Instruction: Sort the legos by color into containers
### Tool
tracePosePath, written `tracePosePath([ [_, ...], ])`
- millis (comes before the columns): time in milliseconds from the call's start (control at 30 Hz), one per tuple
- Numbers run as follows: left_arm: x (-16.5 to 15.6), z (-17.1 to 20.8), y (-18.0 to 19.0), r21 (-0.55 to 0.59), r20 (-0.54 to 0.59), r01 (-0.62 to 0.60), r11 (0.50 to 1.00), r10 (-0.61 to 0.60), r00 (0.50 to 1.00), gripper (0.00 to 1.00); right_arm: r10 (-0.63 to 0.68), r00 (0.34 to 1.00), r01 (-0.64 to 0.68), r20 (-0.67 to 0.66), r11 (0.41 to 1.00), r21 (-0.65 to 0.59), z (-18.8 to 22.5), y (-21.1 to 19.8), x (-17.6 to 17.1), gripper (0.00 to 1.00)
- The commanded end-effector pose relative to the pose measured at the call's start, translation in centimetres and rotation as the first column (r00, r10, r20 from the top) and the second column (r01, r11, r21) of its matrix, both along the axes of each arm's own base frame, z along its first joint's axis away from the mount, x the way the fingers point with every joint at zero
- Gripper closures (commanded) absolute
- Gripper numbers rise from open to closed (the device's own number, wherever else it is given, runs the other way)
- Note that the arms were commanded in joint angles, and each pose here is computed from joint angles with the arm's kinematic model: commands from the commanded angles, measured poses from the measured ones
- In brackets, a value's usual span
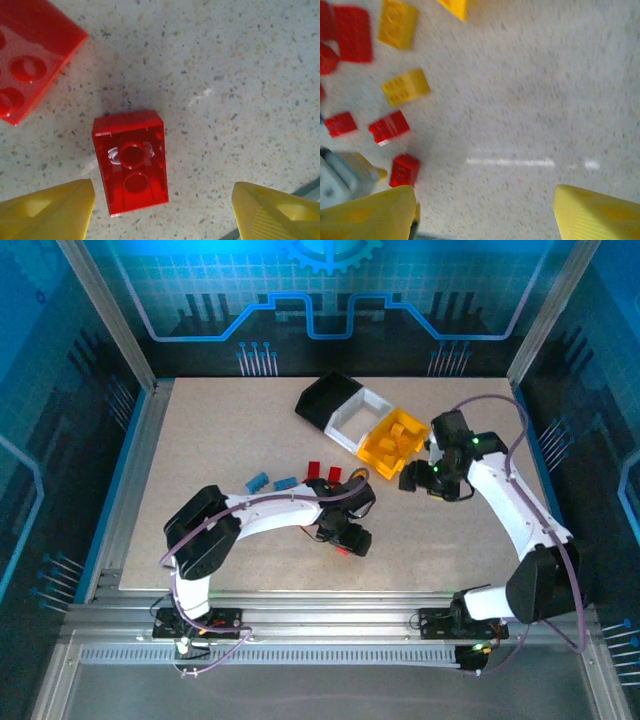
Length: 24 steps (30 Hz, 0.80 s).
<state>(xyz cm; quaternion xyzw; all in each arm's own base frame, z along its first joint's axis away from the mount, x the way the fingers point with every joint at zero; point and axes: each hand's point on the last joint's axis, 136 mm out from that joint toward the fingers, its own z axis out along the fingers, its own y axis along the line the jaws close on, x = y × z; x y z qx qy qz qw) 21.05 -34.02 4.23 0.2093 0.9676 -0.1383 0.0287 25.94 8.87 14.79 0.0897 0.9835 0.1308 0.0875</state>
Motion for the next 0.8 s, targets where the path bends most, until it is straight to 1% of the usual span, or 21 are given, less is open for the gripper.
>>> tracePosePath([
  [0,0.2,-0.7,0.2,0.048,0.003,0.029,0.998,-0.029,1.0,0.29,-0.048,0.999,0.048,0.012,0.998,0.047,0.0,-0.1,-0.7,0.26],
  [133,0.2,-1.9,0.9,0.093,0.002,0.013,0.996,-0.013,1.0,0.34,-0.054,0.998,0.052,0.016,0.995,0.089,0.1,0.5,-1.0,0.27],
  [167,0.4,-2.1,1.0,0.1,0.005,0.007,0.995,-0.007,1.0,0.36,-0.054,0.998,0.052,0.022,0.994,0.101,0.2,0.7,-0.9,0.27],
  [333,0.7,-2.8,1.0,0.124,0.005,-0.009,0.992,0.008,1.0,0.51,-0.057,0.997,0.051,0.045,0.991,0.12,0.7,1.0,-0.6,0.27],
  [433,0.6,-2.8,1.2,0.128,0.005,-0.015,0.992,0.014,1.0,0.65,-0.058,0.997,0.052,0.041,0.991,0.127,0.4,1.1,-0.5,0.27],
  [467,0.5,-2.6,1.3,0.127,0.004,-0.017,0.992,0.017,1.0,0.67,-0.06,0.997,0.055,0.039,0.99,0.129,0.3,1.1,-0.4,0.27],
  [567,0.2,-2.0,2.0,0.139,-0.001,-0.028,0.99,0.029,1.0,0.69,-0.061,0.998,0.056,0.031,0.99,0.13,-0.1,1.1,-0.2,0.27],
  [633,0.0,-0.9,2.2,0.121,-0.002,-0.043,0.992,0.044,0.999,0.7,-0.062,0.998,0.059,0.021,0.99,0.127,-0.5,0.9,-0.2,0.27],
  [700,0.0,0.6,2.3,0.08,-0.013,-0.077,0.994,0.078,0.997,0.7,-0.067,0.998,0.065,0.012,0.989,0.13,-0.9,0.7,-0.3,0.27],
  [767,1.0,2.9,2.7,0.01,-0.019,-0.137,0.991,0.137,0.99,0.7,-0.08,0.997,0.08,-0.005,0.988,0.135,-1.5,0.3,-0.6,0.27],
])
